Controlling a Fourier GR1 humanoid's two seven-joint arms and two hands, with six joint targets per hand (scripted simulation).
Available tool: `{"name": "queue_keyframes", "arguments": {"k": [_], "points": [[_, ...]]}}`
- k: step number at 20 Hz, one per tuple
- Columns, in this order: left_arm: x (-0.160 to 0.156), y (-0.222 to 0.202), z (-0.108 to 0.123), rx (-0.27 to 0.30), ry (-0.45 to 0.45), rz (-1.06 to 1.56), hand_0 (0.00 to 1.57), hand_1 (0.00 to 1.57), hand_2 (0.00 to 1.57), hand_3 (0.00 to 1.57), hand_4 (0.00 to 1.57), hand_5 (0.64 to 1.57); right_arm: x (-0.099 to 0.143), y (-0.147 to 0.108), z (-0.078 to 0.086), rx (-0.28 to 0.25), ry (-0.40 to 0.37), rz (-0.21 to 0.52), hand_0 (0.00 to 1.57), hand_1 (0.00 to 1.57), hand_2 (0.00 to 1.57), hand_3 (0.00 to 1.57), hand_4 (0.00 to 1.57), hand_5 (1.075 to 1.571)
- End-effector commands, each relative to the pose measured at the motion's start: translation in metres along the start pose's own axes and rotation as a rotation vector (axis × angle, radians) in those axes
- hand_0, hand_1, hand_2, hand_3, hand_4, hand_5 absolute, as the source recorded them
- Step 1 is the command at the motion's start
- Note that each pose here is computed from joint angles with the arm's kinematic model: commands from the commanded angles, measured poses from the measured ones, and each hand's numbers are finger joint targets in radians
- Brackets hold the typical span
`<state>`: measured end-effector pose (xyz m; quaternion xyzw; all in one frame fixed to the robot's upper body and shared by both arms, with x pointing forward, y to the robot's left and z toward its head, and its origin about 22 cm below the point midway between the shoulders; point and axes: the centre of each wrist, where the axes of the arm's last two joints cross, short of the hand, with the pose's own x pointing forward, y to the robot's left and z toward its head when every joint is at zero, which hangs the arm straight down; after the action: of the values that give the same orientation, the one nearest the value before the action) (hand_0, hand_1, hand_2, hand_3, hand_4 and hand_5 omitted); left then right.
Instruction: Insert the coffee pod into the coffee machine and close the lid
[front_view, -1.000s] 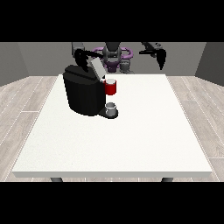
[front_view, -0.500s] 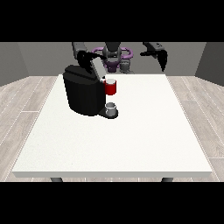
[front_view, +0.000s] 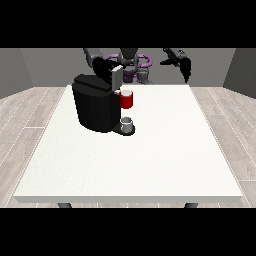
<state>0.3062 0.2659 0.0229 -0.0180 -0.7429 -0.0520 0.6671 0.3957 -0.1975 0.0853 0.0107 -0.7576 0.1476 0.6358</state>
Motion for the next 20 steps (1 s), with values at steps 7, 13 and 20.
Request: {"name": "queue_keyframes", "arguments": {"k": [7, 13, 20], "points": [[-0.001, 0.001, -0.002, -0.004, -0.018, 0.006, 0.0, 0.0, 0.0, 0.0, 0.17, 1.571, 0.028, 0.034, -0.024, 0.061, -0.052, 0.097, 0.0, 0.0, 0.0, 0.0, 0.15, 1.571], [0.011, 0.005, -0.004, -0.038, -0.033, -0.012, 0.0, 0.0, 0.0, 0.0, 0.2, 1.571, 0.024, 0.043, -0.024, 0.075, -0.039, 0.101, 0.0, 0.0, 0.0, 0.0, 0.07, 1.571], [-0.016, -0.004, 0.008, 0.011, -0.035, 0.024, 0.0, 0.0, 0.0, 0.0, 0.25, 1.571, 0.017, 0.076, -0.007, 0.195, -0.146, -0.013, 0.0, 0.0, 0.0, 0.0, 0.26, 1.571]]}}
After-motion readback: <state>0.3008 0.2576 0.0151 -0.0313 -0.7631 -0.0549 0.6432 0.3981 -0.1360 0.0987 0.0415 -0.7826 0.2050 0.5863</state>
